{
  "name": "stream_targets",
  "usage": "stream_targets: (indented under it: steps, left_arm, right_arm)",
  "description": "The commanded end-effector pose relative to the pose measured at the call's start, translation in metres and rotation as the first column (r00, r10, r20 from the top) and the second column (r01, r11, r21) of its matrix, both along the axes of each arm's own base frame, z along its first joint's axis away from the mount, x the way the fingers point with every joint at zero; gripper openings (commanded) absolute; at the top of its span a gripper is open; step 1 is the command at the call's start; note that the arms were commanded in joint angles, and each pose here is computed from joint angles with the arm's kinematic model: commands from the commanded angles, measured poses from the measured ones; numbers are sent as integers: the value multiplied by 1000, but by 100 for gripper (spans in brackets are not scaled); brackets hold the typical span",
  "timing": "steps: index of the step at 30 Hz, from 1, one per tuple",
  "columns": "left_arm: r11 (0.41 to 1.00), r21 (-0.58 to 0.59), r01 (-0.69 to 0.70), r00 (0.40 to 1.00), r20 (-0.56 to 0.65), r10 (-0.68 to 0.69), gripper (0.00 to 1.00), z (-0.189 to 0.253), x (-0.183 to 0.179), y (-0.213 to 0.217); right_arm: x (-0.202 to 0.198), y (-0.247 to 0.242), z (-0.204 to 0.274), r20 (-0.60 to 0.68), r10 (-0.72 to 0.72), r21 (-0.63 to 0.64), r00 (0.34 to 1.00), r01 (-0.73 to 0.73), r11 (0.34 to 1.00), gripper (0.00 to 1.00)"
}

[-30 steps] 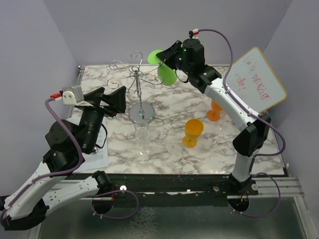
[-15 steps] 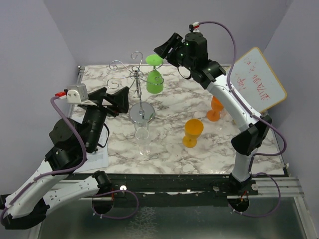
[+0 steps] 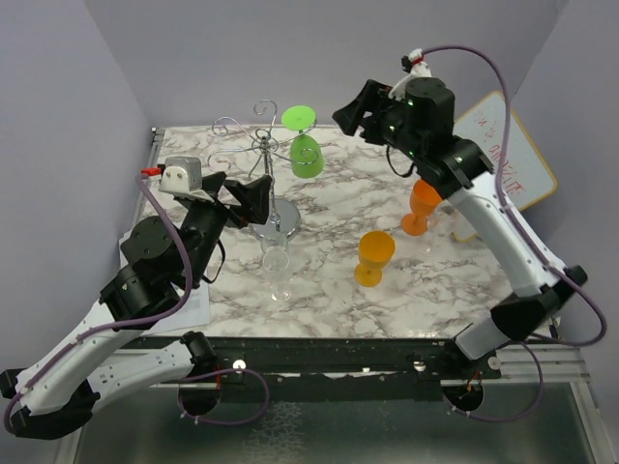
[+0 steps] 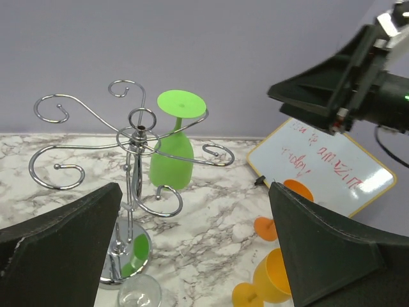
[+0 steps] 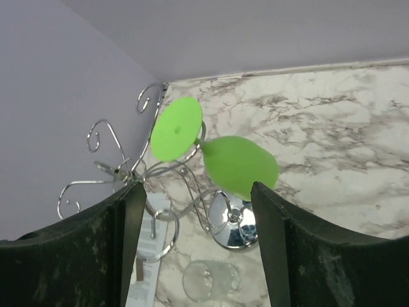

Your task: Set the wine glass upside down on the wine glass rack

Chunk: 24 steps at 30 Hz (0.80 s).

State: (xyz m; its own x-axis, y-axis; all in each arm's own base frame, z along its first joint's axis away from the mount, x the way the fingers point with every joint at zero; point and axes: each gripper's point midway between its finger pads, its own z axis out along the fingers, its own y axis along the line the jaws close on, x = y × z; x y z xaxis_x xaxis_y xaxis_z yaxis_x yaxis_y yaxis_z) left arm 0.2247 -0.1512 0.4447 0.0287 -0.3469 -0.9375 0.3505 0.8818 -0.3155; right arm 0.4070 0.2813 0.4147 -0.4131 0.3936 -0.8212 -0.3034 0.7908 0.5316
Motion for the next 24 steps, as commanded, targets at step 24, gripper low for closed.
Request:
stream_targets:
  steps: [24]
  left_arm:
    - [946,-48,322,947,20,-321,99,-3,-5,-86]
  right_arm:
    - [-189,-127,-222,-461,12,-436,887,-238,868,72]
